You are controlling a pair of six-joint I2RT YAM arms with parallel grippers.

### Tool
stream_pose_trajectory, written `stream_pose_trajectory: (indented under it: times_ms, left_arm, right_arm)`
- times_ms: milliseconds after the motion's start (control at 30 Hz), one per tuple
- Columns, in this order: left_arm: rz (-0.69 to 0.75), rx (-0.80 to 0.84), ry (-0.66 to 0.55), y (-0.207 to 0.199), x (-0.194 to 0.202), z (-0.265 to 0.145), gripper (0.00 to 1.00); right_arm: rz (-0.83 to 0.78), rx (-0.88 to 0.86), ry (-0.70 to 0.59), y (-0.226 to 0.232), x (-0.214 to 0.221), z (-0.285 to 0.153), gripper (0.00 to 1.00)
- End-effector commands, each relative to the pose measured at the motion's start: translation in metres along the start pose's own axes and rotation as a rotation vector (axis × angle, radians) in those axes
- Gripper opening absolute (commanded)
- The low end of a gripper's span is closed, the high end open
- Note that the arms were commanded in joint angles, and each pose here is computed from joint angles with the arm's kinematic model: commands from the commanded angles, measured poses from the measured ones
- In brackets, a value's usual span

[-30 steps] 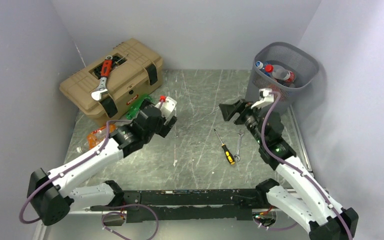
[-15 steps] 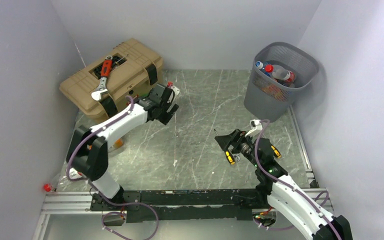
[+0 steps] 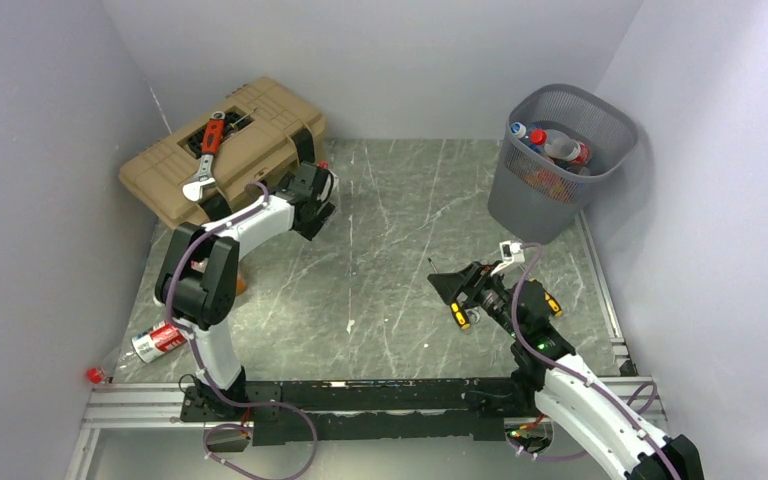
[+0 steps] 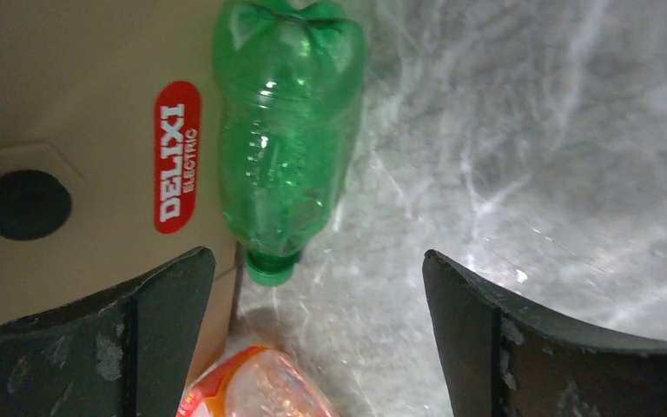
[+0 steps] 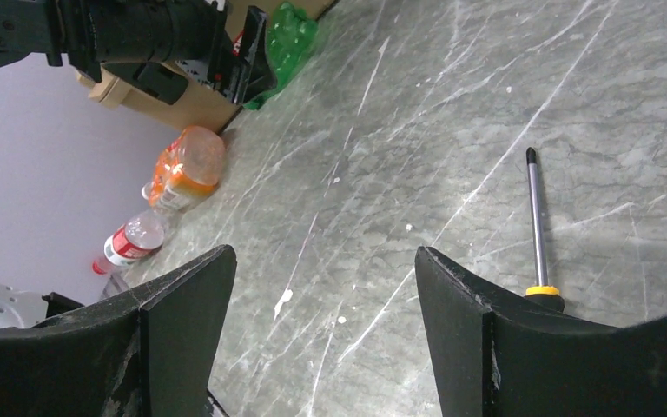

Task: Put the plastic bottles in the bin
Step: Pick up the plastic bottle at the center of the board.

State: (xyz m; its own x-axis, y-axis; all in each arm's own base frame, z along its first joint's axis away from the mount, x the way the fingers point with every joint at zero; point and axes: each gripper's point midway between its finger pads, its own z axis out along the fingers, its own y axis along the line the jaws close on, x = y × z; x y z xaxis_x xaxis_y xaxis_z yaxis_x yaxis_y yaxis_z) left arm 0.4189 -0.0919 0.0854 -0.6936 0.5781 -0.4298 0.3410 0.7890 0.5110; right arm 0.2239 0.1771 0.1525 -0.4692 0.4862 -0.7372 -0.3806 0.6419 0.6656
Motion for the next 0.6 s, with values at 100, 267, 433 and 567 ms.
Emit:
stream_pose_trajectory:
  times_ms: [100,267,433,567]
  left_arm:
    - [0.050,-0.051,-0.143,0.020,-0.024,0.028,0.94]
    - [0.077,-0.055,-0.177,0.022,-0.024,0.044,0.93]
    - [0.067,-0.034,-0.175,0.019,-0.023,0.057,0.89]
    - [0.058,-0.012,-0.143,0.008,-0.014,0.070,0.81]
  right_arm:
    - [-0.016,-0.074,-0.029,0.013,-0.004,0.001,0.79]
    - [-0.018,-0.079,-0.024,0.015,-0.004,0.001,0.79]
    - [-0.024,-0.074,-0.031,0.015,-0.006,0.000,0.79]
    - [-0.027,-0.074,-0.027,0.016,-0.007,0.001,0.79]
